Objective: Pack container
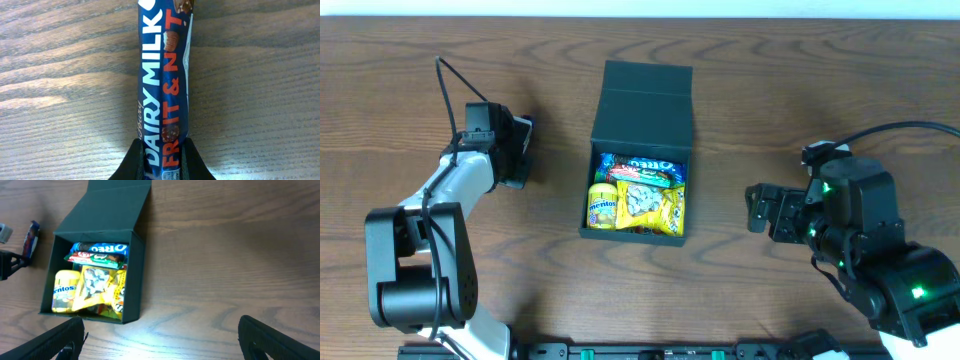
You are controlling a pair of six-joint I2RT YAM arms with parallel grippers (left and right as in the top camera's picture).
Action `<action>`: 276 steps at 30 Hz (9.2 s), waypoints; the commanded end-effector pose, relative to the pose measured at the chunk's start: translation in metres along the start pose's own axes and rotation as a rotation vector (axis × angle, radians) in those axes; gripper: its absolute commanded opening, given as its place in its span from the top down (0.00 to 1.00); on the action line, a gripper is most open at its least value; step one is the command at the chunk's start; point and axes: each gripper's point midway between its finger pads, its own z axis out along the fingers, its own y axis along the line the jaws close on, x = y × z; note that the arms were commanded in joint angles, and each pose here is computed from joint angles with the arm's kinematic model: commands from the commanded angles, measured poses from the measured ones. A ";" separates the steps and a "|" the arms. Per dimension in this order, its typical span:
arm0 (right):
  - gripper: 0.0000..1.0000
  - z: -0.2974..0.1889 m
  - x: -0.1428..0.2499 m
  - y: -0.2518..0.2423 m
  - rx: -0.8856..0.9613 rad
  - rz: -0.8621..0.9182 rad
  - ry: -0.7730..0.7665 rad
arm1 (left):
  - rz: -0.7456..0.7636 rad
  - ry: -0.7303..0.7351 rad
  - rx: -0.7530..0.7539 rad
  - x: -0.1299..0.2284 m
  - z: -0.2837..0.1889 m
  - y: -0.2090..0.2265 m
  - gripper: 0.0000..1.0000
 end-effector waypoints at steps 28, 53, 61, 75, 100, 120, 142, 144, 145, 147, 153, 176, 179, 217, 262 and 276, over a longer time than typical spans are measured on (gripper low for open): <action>0.03 -0.002 -0.001 -0.008 0.035 -0.005 -0.008 | 1.131 -0.510 0.337 -0.058 -0.150 -0.189 0.94; 0.20 0.014 0.000 -0.008 0.056 -0.006 0.039 | 0.771 -0.636 0.240 -0.107 -0.181 -0.181 0.11; 0.99 0.079 -0.003 0.006 0.050 -0.030 0.167 | 0.726 -0.540 0.227 -0.084 -0.184 -0.169 0.94; 0.98 0.245 0.008 0.025 -0.327 0.222 0.445 | -0.199 -0.309 0.216 -0.073 -0.146 -0.094 0.94; 0.99 0.323 0.004 0.046 -0.560 0.469 0.447 | -0.559 -0.117 0.835 -0.142 -0.008 -0.138 0.94; 0.98 0.272 -0.047 0.097 -0.999 0.238 0.307 | -0.433 -0.191 1.089 -0.169 -0.062 -0.151 0.94; 0.98 0.175 -0.113 0.103 -1.023 0.118 0.094 | -0.109 -0.337 0.893 -0.137 -0.183 -0.134 0.94; 0.98 0.167 -0.114 0.102 -0.997 0.118 0.087 | -0.098 -0.330 0.857 -0.129 -0.191 -0.131 0.94; 0.98 0.165 -0.113 0.100 -0.967 0.123 0.086 | -0.096 -0.325 0.829 -0.126 -0.194 -0.129 0.95; 0.98 0.166 -0.106 0.088 -0.848 0.158 0.098 | -0.106 -0.314 0.765 -0.119 -0.200 -0.122 0.95; 0.98 0.157 -0.061 0.029 -0.399 0.188 0.181 | -0.167 -0.170 0.591 -0.080 -0.195 -0.102 0.94; 0.98 0.200 0.068 0.039 -0.351 0.193 0.367 | -0.362 0.130 0.701 0.033 -0.092 -0.170 0.94; 0.98 0.200 0.067 0.038 -0.346 0.196 0.362 | -0.331 0.139 0.705 0.034 -0.093 -0.181 0.94; 0.01 -0.042 0.165 -0.006 -0.435 0.301 0.017 | -0.321 -0.381 0.641 0.162 -0.258 -0.172 0.05; 0.01 -0.041 0.166 -0.006 -0.432 0.325 0.027 | 0.130 -0.828 0.368 0.106 -0.170 -0.152 0.05; 0.01 -0.041 0.166 -0.006 -0.432 0.325 0.027 | 0.105 -0.822 0.404 0.107 -0.171 -0.156 0.05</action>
